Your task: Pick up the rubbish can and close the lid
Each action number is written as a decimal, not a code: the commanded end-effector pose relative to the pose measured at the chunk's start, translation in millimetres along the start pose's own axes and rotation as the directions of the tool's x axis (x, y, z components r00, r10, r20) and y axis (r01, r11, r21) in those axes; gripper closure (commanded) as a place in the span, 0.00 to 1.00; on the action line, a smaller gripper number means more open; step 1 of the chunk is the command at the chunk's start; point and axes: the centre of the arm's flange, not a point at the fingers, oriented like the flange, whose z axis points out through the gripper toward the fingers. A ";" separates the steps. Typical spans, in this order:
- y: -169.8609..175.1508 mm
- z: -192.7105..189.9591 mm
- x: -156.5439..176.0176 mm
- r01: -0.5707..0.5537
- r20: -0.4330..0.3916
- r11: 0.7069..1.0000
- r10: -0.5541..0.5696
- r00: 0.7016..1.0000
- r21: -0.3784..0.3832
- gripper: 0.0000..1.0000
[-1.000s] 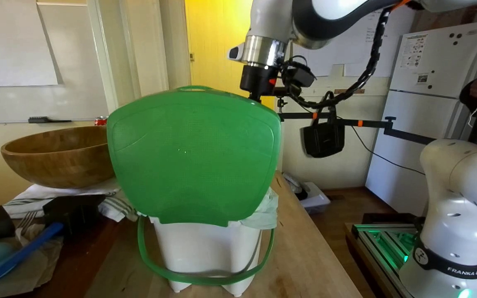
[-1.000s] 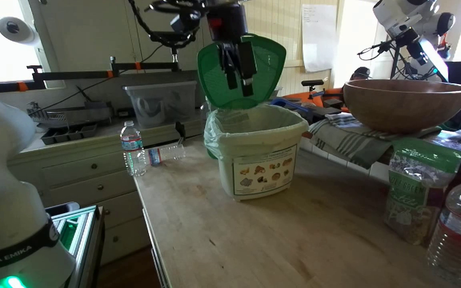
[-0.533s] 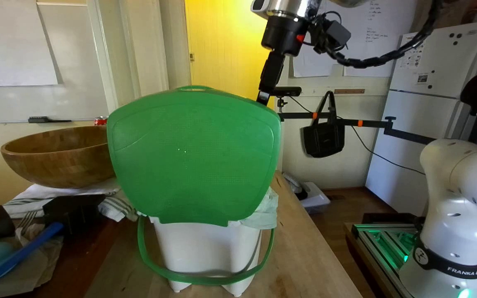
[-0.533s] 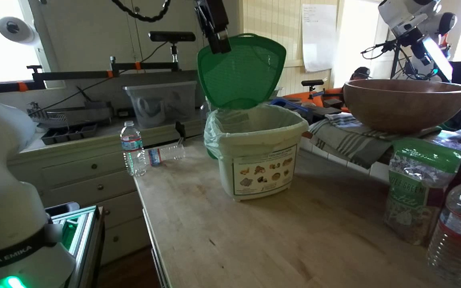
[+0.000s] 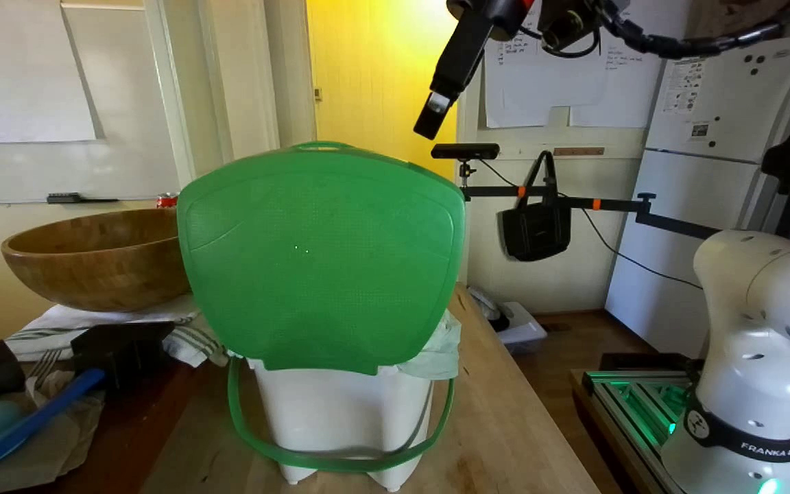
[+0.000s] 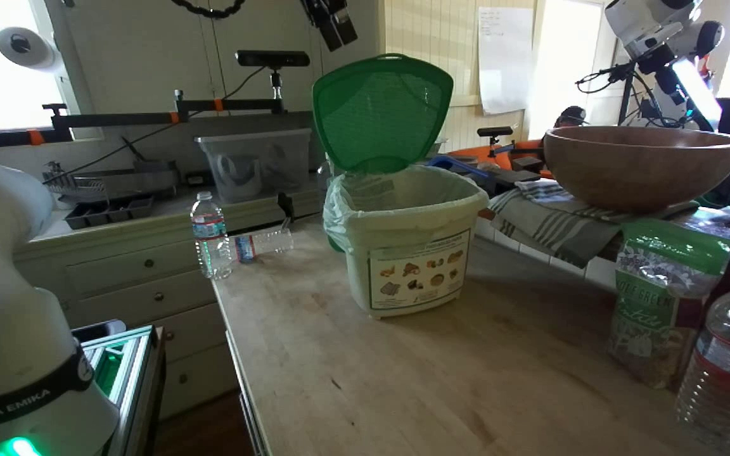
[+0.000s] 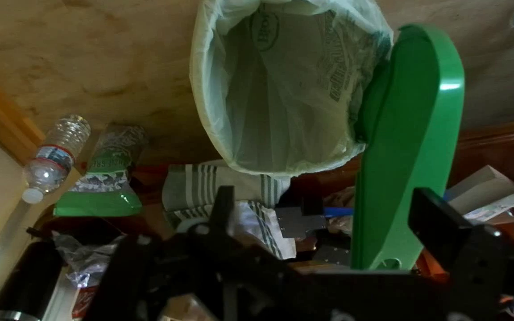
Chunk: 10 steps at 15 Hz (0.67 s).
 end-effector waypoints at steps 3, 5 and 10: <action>-11.6 26.1 23.7 0.049 -0.053 0.996 -0.045 0.998 0.075 0.00; -15.3 34.6 29.8 0.073 -0.076 0.991 -0.065 0.995 0.109 0.00; -28.1 55.4 36.7 0.113 -0.068 0.973 -0.101 0.993 0.200 0.00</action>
